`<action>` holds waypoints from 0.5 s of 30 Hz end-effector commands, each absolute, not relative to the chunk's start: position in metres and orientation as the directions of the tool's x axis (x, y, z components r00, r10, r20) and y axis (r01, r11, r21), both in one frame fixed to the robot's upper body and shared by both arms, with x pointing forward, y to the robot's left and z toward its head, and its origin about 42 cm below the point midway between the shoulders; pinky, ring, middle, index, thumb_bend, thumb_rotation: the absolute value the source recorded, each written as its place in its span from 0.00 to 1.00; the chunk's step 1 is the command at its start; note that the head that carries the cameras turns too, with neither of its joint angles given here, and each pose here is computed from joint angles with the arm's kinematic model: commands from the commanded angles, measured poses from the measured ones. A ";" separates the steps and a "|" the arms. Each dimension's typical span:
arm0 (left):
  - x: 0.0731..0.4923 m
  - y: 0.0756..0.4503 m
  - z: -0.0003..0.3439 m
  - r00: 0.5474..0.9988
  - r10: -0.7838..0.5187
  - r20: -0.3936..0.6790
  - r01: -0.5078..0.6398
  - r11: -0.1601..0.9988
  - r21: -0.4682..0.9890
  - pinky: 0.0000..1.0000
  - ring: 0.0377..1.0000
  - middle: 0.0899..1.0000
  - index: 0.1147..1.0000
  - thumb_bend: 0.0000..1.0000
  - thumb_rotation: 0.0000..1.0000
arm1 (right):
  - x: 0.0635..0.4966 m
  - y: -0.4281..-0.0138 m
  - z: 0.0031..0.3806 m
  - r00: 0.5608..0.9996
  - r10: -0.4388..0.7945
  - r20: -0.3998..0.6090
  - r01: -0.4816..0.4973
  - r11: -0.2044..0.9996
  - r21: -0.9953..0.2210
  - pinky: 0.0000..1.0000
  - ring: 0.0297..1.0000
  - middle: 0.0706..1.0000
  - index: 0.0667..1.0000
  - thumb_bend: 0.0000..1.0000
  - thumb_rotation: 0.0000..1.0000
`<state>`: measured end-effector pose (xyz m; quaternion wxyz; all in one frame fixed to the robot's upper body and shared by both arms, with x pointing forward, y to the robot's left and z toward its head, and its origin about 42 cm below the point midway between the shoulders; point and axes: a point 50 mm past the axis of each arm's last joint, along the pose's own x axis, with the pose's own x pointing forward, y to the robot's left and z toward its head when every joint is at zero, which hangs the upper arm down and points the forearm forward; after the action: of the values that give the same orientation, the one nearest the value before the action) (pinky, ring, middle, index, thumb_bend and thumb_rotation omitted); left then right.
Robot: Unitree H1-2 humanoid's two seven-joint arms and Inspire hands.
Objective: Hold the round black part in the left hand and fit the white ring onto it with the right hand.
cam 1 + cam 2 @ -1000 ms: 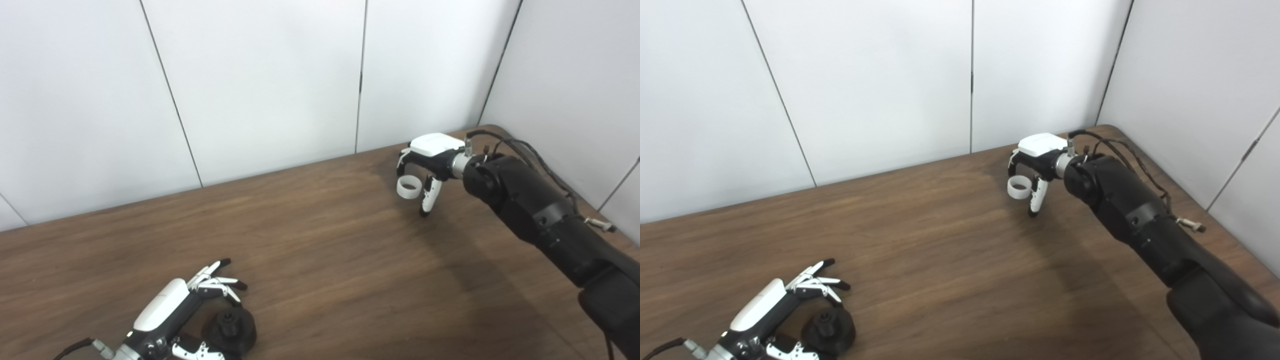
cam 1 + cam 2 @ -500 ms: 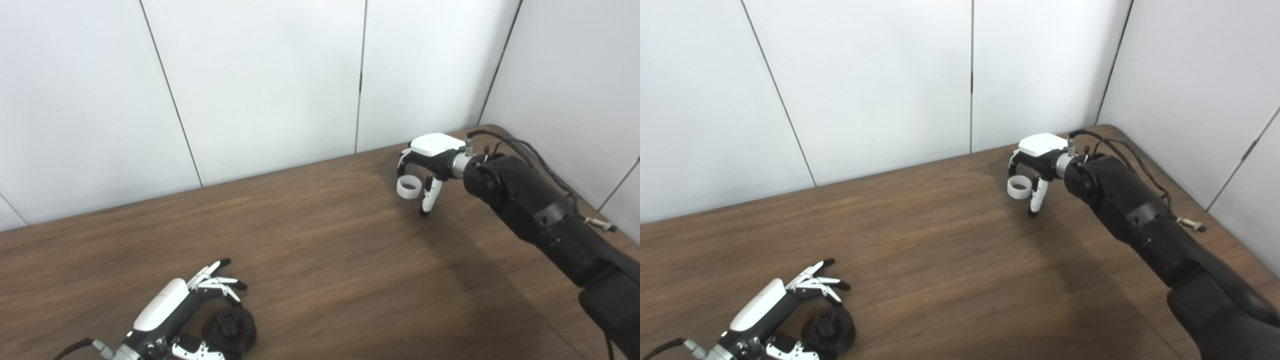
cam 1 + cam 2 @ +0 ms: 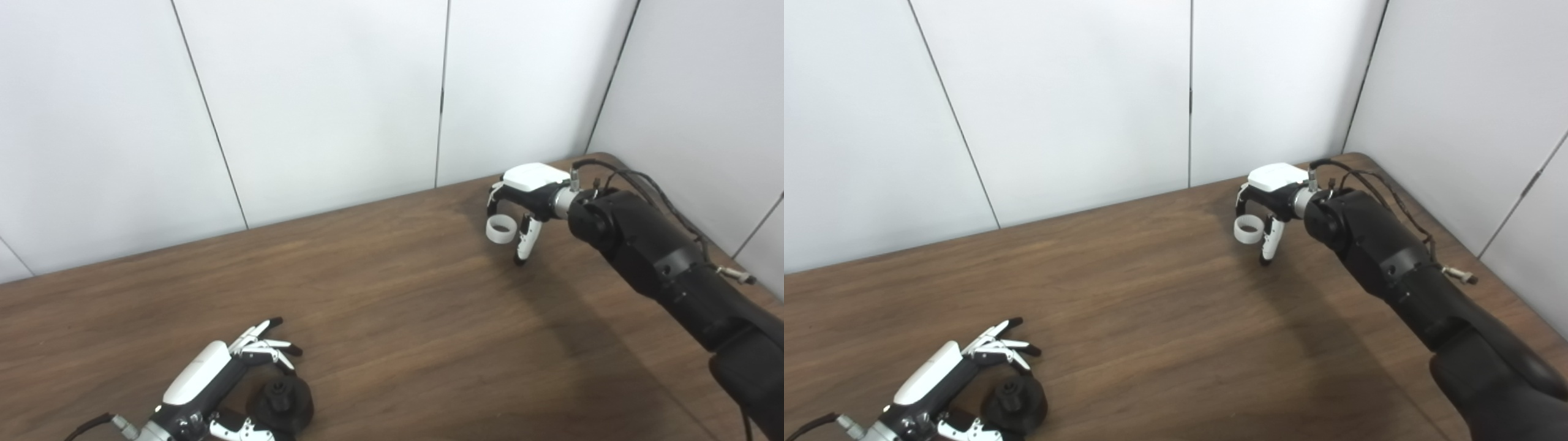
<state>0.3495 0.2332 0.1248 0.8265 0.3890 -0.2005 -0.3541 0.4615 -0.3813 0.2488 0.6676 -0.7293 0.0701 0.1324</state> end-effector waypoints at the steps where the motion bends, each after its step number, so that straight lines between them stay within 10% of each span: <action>1: 0.351 0.240 0.132 0.667 -0.743 0.056 0.416 0.434 0.800 1.00 0.99 0.74 0.41 0.52 0.06 | 0.465 -0.392 0.278 0.974 0.070 -0.216 -0.207 -0.118 -0.971 0.98 0.99 0.91 0.70 0.87 0.19; 13: 0.350 0.239 0.133 0.665 -0.745 0.058 0.416 0.433 0.800 1.00 0.99 0.74 0.41 0.52 0.07 | 0.467 -0.390 0.273 0.976 0.076 -0.202 -0.192 -0.118 -0.974 0.97 0.99 0.90 0.64 0.83 0.18; 15: 0.350 0.239 0.133 0.664 -0.745 0.060 0.416 0.435 0.799 1.00 0.99 0.74 0.41 0.52 0.06 | 0.468 -0.390 0.271 0.981 0.085 -0.175 -0.164 -0.125 -0.978 0.98 0.97 0.83 0.48 0.58 0.15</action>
<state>0.3484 0.2336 0.1247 0.8276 0.3868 -0.1998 -0.3543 0.4623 -0.3829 0.2468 0.6681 -0.7310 0.0565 0.1266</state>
